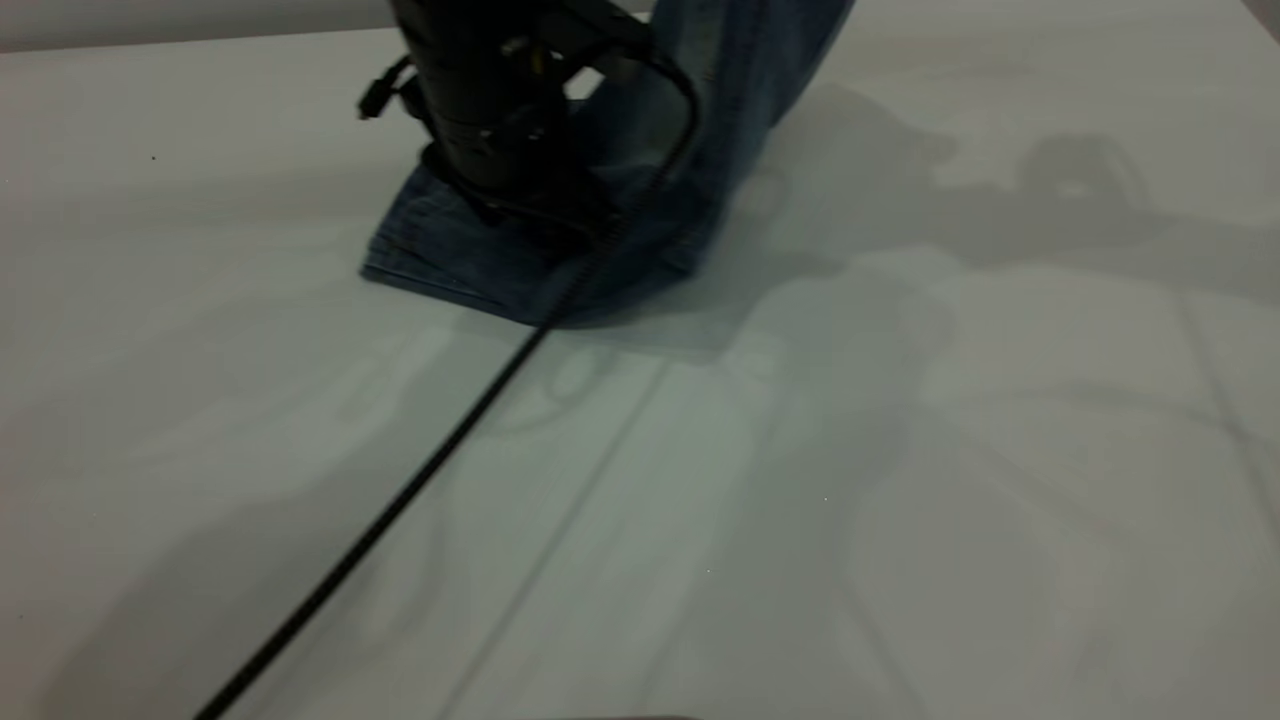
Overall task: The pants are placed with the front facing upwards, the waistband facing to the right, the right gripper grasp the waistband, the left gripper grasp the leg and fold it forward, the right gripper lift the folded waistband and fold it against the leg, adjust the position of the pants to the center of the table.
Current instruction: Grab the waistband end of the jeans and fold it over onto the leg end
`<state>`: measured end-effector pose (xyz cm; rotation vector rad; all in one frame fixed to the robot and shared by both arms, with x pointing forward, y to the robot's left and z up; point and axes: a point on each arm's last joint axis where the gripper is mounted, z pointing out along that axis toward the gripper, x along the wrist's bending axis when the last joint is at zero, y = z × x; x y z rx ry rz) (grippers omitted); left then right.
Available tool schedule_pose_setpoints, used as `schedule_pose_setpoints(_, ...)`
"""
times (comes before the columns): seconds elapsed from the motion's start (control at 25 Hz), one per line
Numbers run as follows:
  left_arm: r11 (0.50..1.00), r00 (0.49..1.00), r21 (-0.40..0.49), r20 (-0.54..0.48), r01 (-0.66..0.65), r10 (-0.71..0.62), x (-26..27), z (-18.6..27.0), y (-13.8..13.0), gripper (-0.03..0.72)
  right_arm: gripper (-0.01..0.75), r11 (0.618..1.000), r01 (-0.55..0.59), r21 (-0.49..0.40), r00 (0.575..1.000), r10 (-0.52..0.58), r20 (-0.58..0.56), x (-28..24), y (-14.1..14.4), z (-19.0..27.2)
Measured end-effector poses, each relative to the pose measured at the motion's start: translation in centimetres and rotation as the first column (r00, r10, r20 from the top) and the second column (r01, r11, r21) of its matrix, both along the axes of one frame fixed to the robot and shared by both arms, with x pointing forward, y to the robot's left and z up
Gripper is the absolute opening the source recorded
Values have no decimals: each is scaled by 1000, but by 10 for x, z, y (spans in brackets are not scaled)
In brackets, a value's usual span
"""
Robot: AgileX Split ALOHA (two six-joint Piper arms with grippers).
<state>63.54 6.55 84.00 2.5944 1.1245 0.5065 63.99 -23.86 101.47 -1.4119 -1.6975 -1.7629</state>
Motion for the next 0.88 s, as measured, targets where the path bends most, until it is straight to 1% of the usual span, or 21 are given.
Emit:
schedule_pose_setpoints(0.08, 1000, 1000, -6, 6, 24, -24, -5, 0, -9, 493, 87, 1000, -1, -1, 1000, 1, 3, 0, 0, 0)
schedule_pose_setpoints(0.16, 1000, 1000, -5, 6, 31, -31, -6, 0, -11, 493, 88, 1000, 0, -3, 1000, 0, 3, 0, 0, 0)
schedule_pose_setpoints(0.28, 1000, 1000, -2, 3, 7, -7, -3, 8, -5, 488, 90, 999, -4, -33, 1000, 4, 1, 0, 0, -3)
schedule_pose_setpoints(0.36, 1000, 1000, -1, 11, -26, 26, 2, 22, 7, 475, 89, 997, -13, -70, 1000, 13, -2, -1, -1, -6)
schedule_pose_setpoints(0.48, 997, 995, -40, 73, -69, 72, 12, 60, 23, 450, 91, 993, -17, -119, 1000, 16, -4, -1, -2, -10)
schedule_pose_setpoints(0.6, 991, 982, -90, 152, -95, 108, 16, 105, 38, 433, 92, 991, -9, -130, 1000, 9, -4, -1, -2, -11)
schedule_pose_setpoints(0.72, 983, 961, -144, 235, -116, 148, 15, 153, 54, 431, 93, 989, -4, -148, 1000, 3, -2, 0, 4, -12)
schedule_pose_setpoints(0.8, 977, 943, -175, 285, -124, 170, 10, 184, 64, 431, 93, 984, -1, -177, 1000, 2, 2, 0, 19, -14)
schedule_pose_setpoints(0.88, 972, 925, -205, 333, -118, 183, 1, 213, 69, 430, 94, 977, -7, -213, 1000, 10, 13, -1, 41, -16)
